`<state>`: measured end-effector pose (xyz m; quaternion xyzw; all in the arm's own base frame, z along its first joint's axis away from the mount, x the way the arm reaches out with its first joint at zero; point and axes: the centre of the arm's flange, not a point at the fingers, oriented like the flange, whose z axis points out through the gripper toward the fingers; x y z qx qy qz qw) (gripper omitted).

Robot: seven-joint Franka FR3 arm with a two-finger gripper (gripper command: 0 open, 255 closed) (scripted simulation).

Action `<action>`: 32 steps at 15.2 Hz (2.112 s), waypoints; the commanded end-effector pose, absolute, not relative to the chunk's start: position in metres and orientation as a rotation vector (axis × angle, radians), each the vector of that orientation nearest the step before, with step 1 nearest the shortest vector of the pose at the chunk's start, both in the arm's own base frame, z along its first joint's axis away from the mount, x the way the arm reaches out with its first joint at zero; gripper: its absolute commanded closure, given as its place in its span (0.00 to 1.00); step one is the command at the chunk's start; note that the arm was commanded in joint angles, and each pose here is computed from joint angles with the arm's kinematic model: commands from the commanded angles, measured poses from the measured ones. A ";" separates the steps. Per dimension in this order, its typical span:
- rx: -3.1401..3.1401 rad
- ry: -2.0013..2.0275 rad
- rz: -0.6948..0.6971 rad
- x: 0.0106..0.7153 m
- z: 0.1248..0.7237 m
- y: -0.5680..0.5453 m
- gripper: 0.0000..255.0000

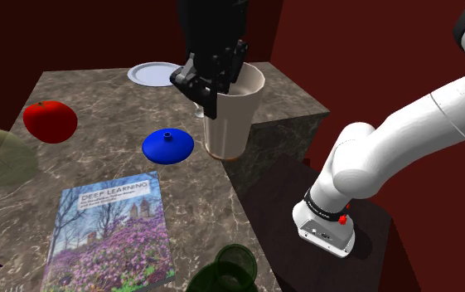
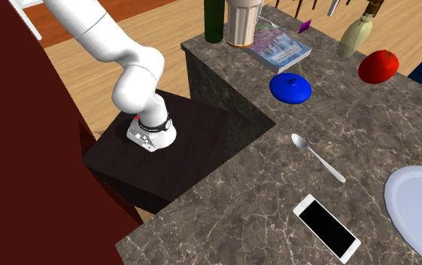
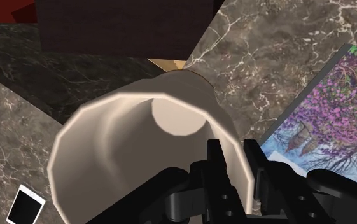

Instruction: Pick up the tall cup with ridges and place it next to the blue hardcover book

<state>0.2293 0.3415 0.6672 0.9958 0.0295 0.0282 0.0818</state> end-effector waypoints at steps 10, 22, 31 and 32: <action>2.976 0.088 0.086 0.229 0.610 0.342 1.00; 2.976 0.088 0.086 0.229 0.547 0.342 1.00; 2.976 0.088 0.086 0.229 0.513 0.342 1.00; 2.976 0.088 0.086 0.229 0.513 0.342 1.00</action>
